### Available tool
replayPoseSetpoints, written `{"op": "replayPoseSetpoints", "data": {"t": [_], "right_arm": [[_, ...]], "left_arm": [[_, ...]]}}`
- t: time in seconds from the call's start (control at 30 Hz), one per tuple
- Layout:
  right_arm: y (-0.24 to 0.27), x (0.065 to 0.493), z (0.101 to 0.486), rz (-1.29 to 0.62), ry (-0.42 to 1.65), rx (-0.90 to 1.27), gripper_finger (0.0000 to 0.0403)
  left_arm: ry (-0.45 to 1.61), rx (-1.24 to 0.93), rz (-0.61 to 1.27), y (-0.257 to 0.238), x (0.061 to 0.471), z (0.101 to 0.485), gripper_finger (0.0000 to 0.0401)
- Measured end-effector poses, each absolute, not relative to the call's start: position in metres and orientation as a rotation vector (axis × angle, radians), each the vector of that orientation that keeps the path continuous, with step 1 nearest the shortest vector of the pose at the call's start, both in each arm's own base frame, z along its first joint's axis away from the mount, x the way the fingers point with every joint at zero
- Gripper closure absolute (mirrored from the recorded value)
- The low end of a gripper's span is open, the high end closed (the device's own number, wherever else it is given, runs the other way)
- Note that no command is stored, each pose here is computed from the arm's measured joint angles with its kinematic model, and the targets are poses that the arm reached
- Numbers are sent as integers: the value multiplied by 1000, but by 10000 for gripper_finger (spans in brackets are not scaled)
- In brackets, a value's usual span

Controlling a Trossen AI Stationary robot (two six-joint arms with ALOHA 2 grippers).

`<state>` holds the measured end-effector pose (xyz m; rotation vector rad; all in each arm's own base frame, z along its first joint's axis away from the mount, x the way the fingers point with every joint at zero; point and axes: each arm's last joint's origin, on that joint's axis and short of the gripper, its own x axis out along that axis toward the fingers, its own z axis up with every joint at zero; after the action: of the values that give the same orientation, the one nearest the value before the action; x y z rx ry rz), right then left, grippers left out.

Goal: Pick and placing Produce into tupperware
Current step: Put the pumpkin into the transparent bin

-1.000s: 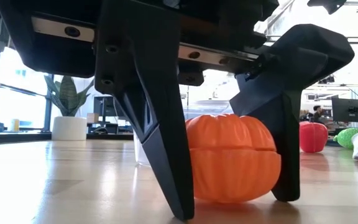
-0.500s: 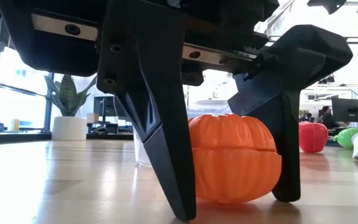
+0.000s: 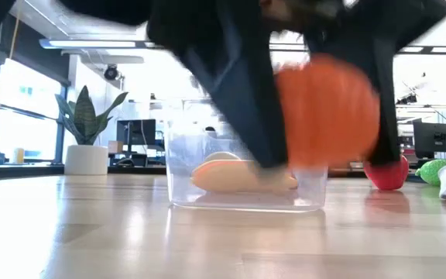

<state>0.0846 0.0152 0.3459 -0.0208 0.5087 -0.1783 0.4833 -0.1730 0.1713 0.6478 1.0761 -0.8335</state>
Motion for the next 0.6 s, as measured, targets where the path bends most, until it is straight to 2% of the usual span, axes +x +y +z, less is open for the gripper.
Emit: {"op": "replayPoseSetpoints", "data": {"t": [0.33,0.6], "right_arm": [[15,85,346,-179,508,-21,403],[15,85,346,-179,509,-21,403]], "left_arm": [[1090,763,-718,-162,475,221,170],[1136,795,-614,-136,470,245,169]]}}
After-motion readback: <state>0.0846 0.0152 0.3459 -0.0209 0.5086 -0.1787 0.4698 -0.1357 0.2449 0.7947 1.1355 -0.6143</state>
